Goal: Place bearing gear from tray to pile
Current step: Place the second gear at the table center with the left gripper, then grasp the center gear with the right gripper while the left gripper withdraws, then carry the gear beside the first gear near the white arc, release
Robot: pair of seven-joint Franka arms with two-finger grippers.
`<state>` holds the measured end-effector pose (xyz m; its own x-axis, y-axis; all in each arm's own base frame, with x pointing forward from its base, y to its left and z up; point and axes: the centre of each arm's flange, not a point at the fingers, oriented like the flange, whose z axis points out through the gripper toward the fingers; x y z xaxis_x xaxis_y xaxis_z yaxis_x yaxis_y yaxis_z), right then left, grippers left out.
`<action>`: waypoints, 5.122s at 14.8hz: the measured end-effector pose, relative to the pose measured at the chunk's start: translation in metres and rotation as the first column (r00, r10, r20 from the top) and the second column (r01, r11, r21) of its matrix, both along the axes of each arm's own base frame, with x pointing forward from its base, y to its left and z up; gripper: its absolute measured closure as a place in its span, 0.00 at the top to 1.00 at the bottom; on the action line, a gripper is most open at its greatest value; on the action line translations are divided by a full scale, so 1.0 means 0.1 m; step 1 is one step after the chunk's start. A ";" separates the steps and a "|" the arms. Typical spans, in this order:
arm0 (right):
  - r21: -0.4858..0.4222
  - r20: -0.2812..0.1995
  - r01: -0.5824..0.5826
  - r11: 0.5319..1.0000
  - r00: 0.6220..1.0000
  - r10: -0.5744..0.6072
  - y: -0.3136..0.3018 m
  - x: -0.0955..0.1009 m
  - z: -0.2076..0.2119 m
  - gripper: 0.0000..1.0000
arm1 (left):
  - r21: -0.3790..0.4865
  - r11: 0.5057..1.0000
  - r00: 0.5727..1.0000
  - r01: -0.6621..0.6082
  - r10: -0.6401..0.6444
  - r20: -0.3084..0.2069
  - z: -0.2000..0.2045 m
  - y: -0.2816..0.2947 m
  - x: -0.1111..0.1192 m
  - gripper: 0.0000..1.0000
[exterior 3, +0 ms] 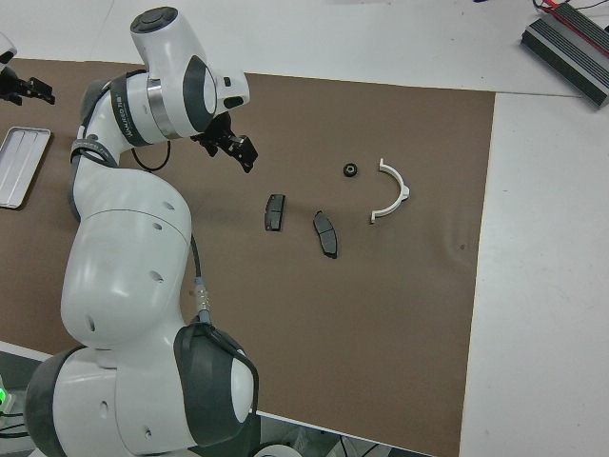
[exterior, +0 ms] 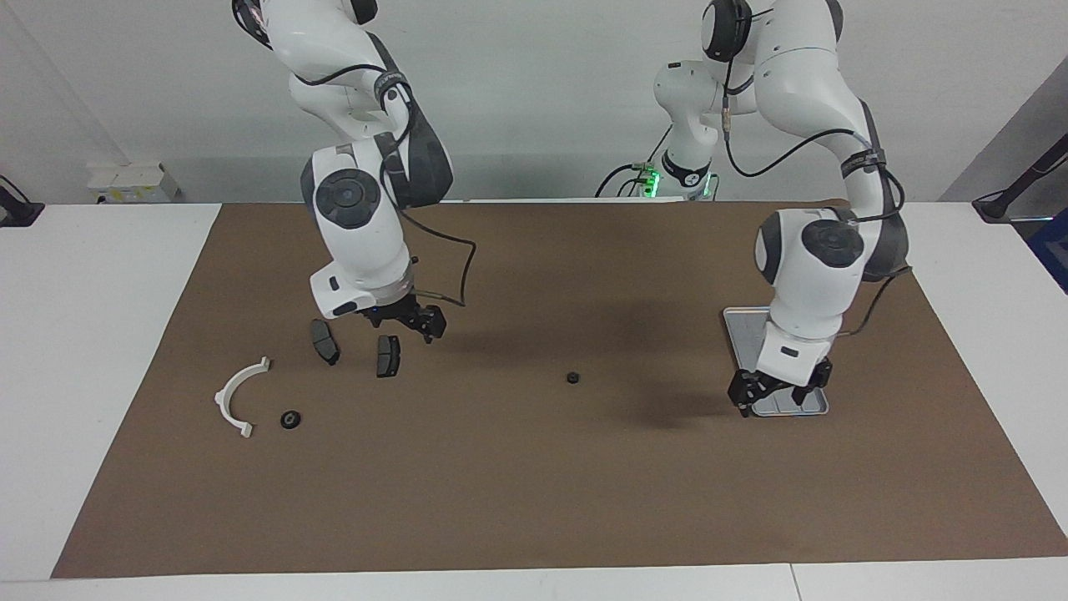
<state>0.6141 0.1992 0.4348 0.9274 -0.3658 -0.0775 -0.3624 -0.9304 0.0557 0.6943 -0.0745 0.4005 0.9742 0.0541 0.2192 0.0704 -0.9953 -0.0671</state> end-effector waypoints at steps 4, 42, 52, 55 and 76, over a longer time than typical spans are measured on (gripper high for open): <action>0.015 0.053 -0.017 1.000 0.998 0.017 0.84 -0.27 0.05 1.00 | -0.015 0.999 0.999 0.040 -0.041 -0.032 0.34 0.50 -0.09 1.00; 0.018 0.144 -0.044 0.999 0.989 0.041 2.45 -0.11 -1.43 0.90 | -0.067 0.994 0.970 0.090 -0.103 -0.222 1.91 0.69 -1.39 1.00; 0.012 0.173 -0.037 0.999 0.984 0.035 2.46 0.02 -1.53 0.80 | -0.068 0.994 0.970 0.087 -0.101 -0.220 1.92 0.70 -1.39 1.00; 0.008 0.173 -0.036 0.999 0.984 0.034 2.45 0.02 -1.52 0.70 | -0.068 0.994 0.970 0.091 -0.104 -0.220 1.92 0.71 -1.39 1.00; -0.010 0.159 -0.030 1.000 0.987 0.031 2.52 -0.02 -1.43 0.24 | -0.069 0.992 0.968 0.107 -0.120 -0.220 1.92 0.66 -1.39 1.00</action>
